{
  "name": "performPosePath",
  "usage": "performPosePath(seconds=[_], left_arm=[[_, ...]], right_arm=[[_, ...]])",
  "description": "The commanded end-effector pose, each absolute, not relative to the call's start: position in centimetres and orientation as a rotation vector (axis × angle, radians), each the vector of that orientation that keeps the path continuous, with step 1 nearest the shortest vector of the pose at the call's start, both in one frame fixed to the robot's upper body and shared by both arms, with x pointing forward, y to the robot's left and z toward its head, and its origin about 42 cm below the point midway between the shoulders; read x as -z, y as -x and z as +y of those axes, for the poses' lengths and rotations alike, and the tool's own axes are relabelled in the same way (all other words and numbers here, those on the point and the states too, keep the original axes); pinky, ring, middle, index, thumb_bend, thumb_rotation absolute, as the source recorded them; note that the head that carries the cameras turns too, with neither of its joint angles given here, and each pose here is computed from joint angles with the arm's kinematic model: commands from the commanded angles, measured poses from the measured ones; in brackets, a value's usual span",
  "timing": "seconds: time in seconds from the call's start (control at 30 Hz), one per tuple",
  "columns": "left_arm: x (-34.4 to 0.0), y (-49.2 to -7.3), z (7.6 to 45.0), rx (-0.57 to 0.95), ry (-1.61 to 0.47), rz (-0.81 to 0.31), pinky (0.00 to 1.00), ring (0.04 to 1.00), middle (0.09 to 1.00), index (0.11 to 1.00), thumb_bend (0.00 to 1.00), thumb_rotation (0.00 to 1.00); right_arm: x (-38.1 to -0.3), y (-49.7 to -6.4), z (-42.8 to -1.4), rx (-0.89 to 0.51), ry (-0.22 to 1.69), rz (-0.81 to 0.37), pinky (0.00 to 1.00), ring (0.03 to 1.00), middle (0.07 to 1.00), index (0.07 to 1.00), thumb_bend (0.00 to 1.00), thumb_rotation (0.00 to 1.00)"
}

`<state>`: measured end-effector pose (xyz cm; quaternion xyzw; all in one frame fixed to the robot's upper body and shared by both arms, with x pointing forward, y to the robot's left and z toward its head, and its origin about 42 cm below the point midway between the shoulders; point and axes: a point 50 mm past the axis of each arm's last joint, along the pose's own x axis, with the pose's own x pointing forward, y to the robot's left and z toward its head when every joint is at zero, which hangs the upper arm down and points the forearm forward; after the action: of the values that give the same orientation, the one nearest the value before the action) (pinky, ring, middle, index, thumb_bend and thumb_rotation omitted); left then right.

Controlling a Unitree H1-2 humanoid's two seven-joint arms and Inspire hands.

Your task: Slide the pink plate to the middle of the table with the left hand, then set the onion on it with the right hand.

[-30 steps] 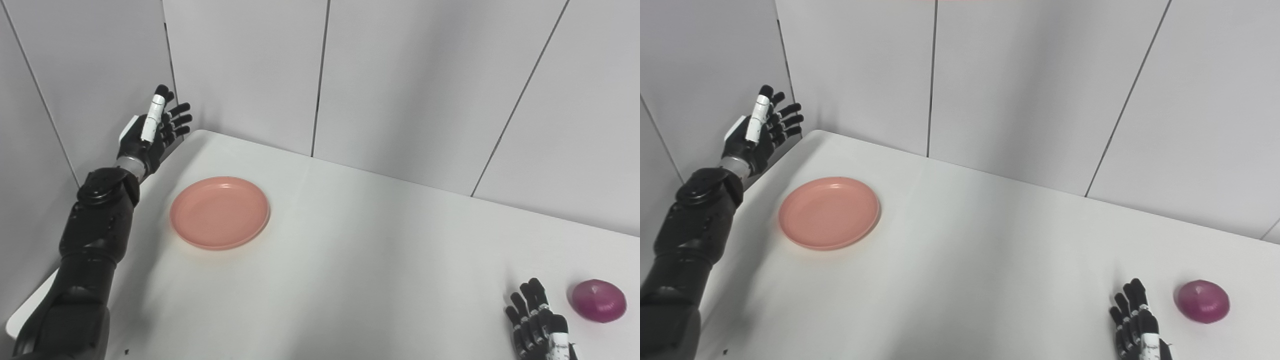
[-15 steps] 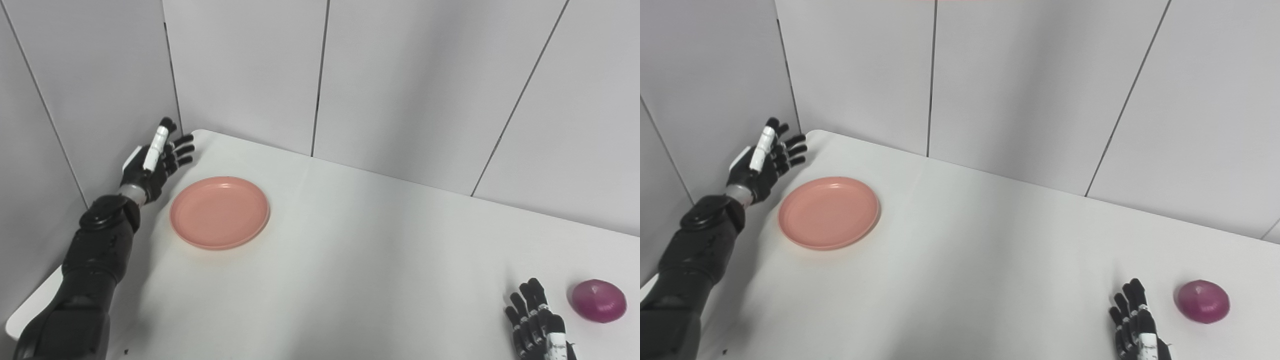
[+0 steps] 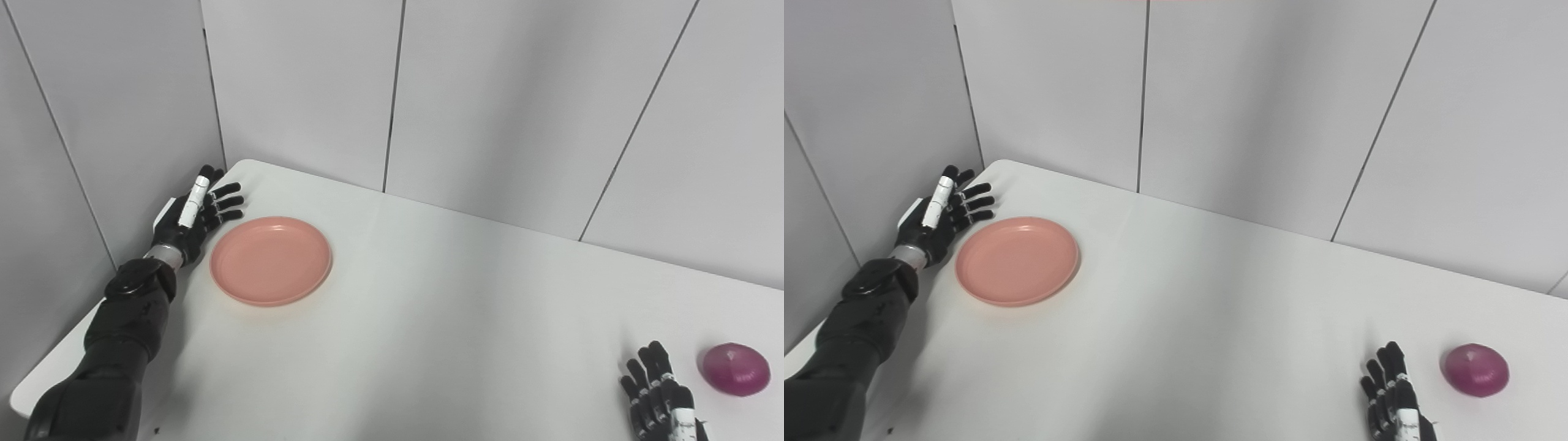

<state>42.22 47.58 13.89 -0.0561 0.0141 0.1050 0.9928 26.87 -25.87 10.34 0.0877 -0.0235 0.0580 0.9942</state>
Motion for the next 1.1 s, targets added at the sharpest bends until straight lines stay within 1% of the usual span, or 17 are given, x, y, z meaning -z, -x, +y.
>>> performPosePath(seconds=[0.0, 0.1, 0.23, 0.4, 0.57, 0.63, 0.73, 0.87, 0.93, 0.97, 1.07], left_arm=[[-15.0, -42.5, 47.9, -0.19, 0.11, -0.012, 0.75, 0.795, 0.807, 0.911, 0.94, 0.81], [-14.4, -42.2, 47.5, -0.182, 0.117, 0.0, 0.74, 0.798, 0.806, 0.908, 0.93, 0.82], [-13.9, -41.8, 46.6, -0.154, 0.132, 0.004, 0.75, 0.799, 0.803, 0.914, 0.96, 0.79], [-13.5, -41.5, 44.5, -0.113, 0.137, 0.002, 0.75, 0.794, 0.804, 0.894, 0.93, 0.81], [-13.7, -41.4, 42.5, -0.072, 0.118, 0.005, 0.78, 0.812, 0.818, 0.905, 0.92, 0.82], [-14.0, -41.4, 41.5, -0.045, 0.125, 0.013, 0.8, 0.832, 0.839, 0.924, 0.89, 0.83], [-14.8, -41.4, 39.8, -0.019, 0.122, 0.014, 0.8, 0.84, 0.847, 0.925, 0.88, 0.83], [-16.2, -41.2, 37.8, 0.011, 0.096, -0.001, 0.82, 0.836, 0.836, 0.939, 0.87, 0.86], [-17.0, -41.2, 36.7, 0.018, 0.101, -0.007, 0.85, 0.842, 0.83, 0.942, 0.86, 0.87], [-17.5, -41.1, 36.1, 0.024, 0.097, -0.008, 0.87, 0.846, 0.828, 0.945, 0.85, 0.89], [-18.5, -41.1, 34.8, 0.043, 0.078, -0.012, 0.87, 0.855, 0.842, 0.955, 0.85, 0.91]], right_arm=[[-5.9, -23.8, -26.3, -0.081, -0.196, 0.103, 1.0, 1.0, 1.0, 1.0, 0.83, 0.87], [-6.0, -23.8, -26.3, -0.078, -0.199, 0.103, 1.0, 1.0, 1.0, 1.0, 0.83, 0.87], [-6.1, -23.8, -26.2, -0.078, -0.2, 0.103, 1.0, 1.0, 1.0, 1.0, 0.83, 0.87], [-6.2, -23.9, -26.0, -0.082, -0.205, 0.099, 1.0, 1.0, 1.0, 0.999, 0.84, 0.86], [-6.2, -23.9, -25.9, -0.081, -0.211, 0.095, 1.0, 1.0, 1.0, 1.0, 0.84, 0.84], [-6.2, -23.8, -25.8, -0.08, -0.212, 0.094, 1.0, 1.0, 1.0, 0.999, 0.85, 0.84], [-6.2, -23.8, -25.8, -0.079, -0.214, 0.091, 1.0, 1.0, 1.0, 0.995, 0.84, 0.84], [-6.2, -23.9, -25.7, -0.079, -0.215, 0.087, 1.0, 1.0, 1.0, 0.991, 0.83, 0.84], [-6.3, -23.9, -25.6, -0.08, -0.219, 0.083, 1.0, 1.0, 0.999, 0.993, 0.82, 0.83], [-6.3, -23.9, -25.6, -0.081, -0.221, 0.082, 1.0, 1.0, 1.0, 0.995, 0.82, 0.83], [-6.3, -23.9, -25.6, -0.08, -0.221, 0.079, 1.0, 1.0, 1.0, 0.994, 0.81, 0.84]])
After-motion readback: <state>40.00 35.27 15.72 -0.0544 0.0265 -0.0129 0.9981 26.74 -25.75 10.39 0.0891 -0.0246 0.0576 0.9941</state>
